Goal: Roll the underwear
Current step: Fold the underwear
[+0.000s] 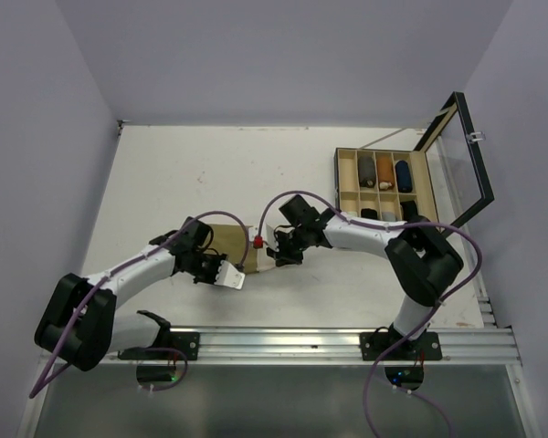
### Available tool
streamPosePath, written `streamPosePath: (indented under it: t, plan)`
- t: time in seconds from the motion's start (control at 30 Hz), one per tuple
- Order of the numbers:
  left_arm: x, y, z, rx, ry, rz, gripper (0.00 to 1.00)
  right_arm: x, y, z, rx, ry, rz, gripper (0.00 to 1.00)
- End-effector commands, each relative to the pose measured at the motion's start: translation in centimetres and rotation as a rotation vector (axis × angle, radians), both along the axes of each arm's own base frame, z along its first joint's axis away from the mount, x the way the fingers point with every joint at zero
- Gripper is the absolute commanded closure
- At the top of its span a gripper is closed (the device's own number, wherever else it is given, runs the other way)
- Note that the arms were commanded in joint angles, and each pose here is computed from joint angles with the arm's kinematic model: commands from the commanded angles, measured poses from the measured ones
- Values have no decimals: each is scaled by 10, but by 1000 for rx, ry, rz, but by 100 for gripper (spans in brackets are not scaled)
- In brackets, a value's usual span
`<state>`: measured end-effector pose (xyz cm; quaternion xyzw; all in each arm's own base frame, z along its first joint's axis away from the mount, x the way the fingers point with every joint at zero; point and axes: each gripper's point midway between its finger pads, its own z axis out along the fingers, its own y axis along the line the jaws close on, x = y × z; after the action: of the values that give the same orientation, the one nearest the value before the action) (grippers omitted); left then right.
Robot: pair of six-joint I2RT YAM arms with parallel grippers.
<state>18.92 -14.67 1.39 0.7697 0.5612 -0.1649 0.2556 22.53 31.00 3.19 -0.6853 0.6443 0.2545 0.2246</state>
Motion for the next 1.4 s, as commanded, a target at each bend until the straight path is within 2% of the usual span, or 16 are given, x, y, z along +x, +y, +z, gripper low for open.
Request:
streamPosePath:
  t: [0.0,0.2,0.53,0.87,1.37]
  plan:
    - [-19,1,14,-6,65,-7,100,-10,2,33,63,41,10,100]
    - [-16,1,21,-1,86,26,100,-26,-5,30,53,117,-9,100]
    - [-1,-7,36,-21,73,40,100,-18,-2,41,67,135,-36,100]
    - [25,-10,55,-47,102,78,100,-16,-10,55,56,192,16,100]
    - [89,-6,69,-51,135,103,100,28,-16,56,57,362,0,100]
